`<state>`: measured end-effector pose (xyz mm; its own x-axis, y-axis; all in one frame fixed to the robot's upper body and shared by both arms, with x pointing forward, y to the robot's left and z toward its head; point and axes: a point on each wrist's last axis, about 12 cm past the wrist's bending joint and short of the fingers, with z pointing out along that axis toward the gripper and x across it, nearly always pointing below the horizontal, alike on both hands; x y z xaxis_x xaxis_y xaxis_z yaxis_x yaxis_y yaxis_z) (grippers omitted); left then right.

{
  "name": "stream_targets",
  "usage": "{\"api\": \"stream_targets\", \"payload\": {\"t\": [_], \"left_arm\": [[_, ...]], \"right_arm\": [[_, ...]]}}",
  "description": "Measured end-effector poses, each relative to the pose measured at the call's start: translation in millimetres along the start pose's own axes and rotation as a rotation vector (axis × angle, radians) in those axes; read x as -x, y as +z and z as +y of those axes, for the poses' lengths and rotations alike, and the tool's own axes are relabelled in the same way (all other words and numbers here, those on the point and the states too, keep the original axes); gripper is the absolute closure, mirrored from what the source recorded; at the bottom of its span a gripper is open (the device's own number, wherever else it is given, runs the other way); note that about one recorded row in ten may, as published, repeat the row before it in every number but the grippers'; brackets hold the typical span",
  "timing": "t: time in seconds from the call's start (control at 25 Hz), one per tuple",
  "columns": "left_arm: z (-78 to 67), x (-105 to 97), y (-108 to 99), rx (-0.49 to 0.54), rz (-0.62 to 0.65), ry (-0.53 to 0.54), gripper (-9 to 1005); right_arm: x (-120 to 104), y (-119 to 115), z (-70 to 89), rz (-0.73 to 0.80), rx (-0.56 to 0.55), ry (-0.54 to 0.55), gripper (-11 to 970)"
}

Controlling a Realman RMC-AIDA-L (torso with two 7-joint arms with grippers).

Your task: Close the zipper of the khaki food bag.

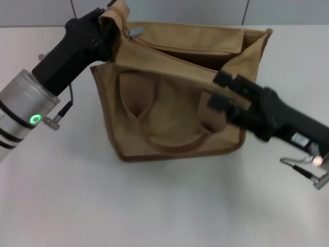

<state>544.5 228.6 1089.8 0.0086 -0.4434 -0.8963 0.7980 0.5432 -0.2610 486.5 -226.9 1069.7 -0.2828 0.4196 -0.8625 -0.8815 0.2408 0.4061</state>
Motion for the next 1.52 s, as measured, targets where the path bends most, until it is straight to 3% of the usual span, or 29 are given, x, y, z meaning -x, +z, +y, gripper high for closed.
{"api": "stream_targets", "payload": {"t": [0.36,0.52,0.6,0.64,0.68,0.72,0.8,1.04,1.24,1.52], "left_arm": [[-9.1,0,21,-0.045,-0.060,-0.052,974],[-9.8,-1,22,-0.046,-0.061,-0.048,974],[-9.7,-1,22,-0.044,-0.060,-0.048,974],[-9.7,-1,23,-0.044,-0.060,-0.048,975],[-9.7,-1,23,-0.045,-0.060,-0.048,975],[-9.9,-1,24,-0.046,-0.059,-0.048,975],[-9.8,-1,24,-0.046,-0.056,-0.048,975],[-12.3,-4,28,-0.044,-0.052,-0.032,975],[-14.4,-5,29,-0.054,-0.060,-0.037,974],[-18.3,-2,28,-0.079,-0.089,-0.044,974]], "right_arm": [[20,42,-26.8,-0.004,-0.029,0.313,207],[23,58,-29.0,-0.017,-0.008,0.442,207],[25,63,-30.2,-0.056,-0.008,0.554,208],[28,64,-32.5,-0.096,-0.012,0.704,208],[29,64,-33.7,-0.114,-0.013,0.775,208],[29,64,-33.7,-0.114,-0.013,0.775,208],[34,64,-35.5,-0.154,-0.006,0.877,208],[30,63,-35.2,-0.162,-0.019,0.912,208],[26,67,-37.4,-0.145,-0.046,0.921,359],[22,82,-35.5,-0.098,-0.039,0.836,453]]}}
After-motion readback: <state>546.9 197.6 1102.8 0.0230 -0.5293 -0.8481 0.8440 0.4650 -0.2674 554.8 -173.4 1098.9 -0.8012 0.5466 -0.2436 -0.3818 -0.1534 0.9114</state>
